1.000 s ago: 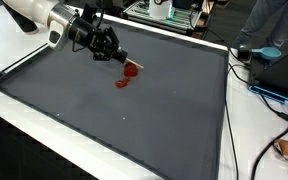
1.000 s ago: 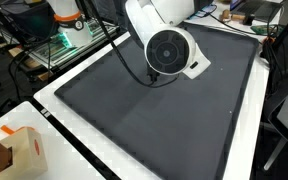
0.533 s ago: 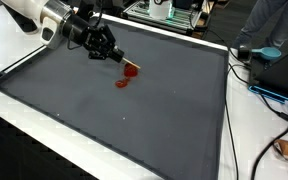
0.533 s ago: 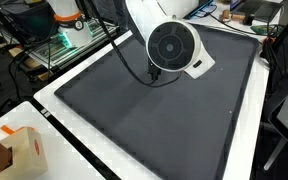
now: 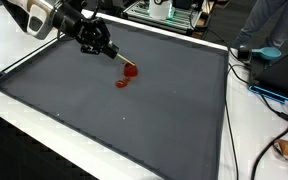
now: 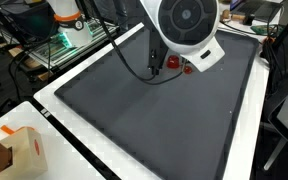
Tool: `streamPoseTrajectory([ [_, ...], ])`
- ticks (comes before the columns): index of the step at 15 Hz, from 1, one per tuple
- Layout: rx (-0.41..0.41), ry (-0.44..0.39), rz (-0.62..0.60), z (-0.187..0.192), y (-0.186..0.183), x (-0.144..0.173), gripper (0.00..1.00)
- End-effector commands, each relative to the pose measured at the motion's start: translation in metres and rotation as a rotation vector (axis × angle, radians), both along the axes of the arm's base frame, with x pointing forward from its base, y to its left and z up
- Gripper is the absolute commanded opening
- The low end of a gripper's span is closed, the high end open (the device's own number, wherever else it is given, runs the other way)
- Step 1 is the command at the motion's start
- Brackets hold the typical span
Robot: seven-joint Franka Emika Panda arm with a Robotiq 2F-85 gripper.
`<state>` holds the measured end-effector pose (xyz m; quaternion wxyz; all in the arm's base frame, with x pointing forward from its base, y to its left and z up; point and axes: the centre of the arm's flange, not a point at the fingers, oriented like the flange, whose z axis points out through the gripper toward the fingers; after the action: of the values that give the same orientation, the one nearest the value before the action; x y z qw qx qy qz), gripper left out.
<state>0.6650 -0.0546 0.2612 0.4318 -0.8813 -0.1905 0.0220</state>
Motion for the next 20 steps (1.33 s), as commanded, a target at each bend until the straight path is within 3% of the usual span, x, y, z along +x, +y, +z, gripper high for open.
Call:
streamPoseTrajectory([
  [1,-0.122,0.021,0.013,0.022,0.004,-0.002,0.03],
  [5,-0.258,0.021,0.027,0.042,0.013,-0.003,0.03],
  [14,-0.557,-0.075,0.010,0.075,0.045,-0.001,0.03],
  [20,-0.692,-0.116,-0.016,0.077,0.060,-0.001,0.03],
])
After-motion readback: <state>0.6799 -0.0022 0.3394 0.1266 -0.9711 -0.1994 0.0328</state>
